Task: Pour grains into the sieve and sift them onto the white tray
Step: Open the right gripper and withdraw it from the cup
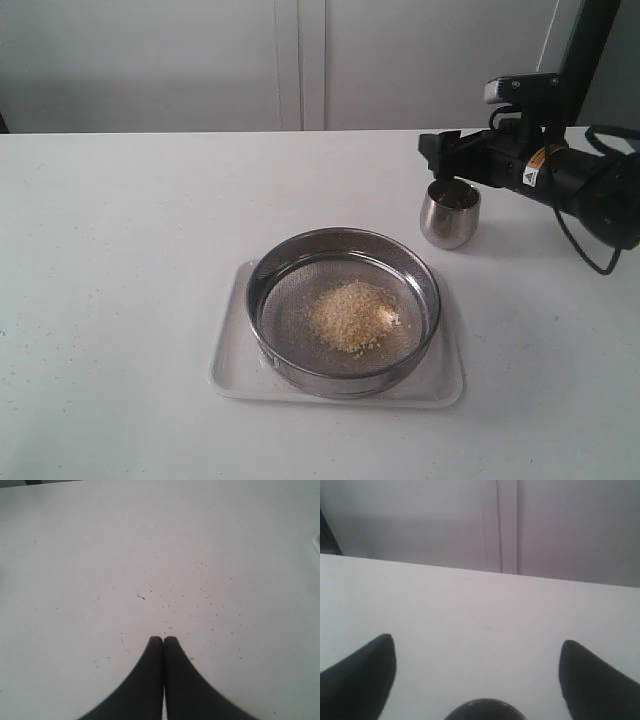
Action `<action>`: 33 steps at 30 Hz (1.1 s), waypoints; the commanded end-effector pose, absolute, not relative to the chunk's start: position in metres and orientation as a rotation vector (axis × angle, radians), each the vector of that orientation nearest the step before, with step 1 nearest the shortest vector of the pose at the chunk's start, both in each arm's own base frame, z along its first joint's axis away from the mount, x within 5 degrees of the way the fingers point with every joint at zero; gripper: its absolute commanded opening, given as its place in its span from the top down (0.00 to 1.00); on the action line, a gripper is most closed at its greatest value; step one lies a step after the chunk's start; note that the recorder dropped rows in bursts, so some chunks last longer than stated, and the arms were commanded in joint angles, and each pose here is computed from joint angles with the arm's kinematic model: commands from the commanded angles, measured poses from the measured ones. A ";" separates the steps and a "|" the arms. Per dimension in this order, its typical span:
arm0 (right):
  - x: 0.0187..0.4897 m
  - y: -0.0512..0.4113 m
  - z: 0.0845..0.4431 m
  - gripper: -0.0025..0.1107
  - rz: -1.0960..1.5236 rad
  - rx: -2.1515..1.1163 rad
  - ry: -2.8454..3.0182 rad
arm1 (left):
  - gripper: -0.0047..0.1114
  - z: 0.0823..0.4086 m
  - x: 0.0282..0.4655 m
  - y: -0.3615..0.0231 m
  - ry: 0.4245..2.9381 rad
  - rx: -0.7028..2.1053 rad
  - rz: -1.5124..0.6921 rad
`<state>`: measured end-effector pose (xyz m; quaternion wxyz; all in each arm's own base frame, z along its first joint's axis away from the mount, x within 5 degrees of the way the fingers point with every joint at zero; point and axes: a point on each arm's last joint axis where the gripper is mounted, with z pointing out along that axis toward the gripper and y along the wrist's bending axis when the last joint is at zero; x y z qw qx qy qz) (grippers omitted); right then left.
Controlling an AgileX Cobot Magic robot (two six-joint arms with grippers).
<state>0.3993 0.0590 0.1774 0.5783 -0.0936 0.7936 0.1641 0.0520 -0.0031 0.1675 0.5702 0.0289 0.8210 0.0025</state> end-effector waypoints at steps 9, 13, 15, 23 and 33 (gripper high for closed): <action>0.359 0.021 0.231 0.98 -0.074 -0.170 2.206 | 0.96 0.167 0.052 -0.004 1.923 0.069 -0.004; 0.344 0.012 0.242 0.98 -0.195 -0.172 2.290 | 0.96 0.167 0.052 -0.004 1.923 0.069 -0.004; 0.335 0.006 0.247 0.98 -0.263 -0.176 2.344 | 0.96 0.167 0.052 -0.004 1.923 0.069 -0.004; 0.303 -0.004 0.250 0.98 -0.400 -0.191 2.609 | 0.96 0.167 0.052 -0.004 1.923 0.069 -0.004; 0.266 0.014 0.254 0.98 -0.004 0.046 2.520 | 0.96 0.167 0.052 -0.004 1.923 0.069 -0.004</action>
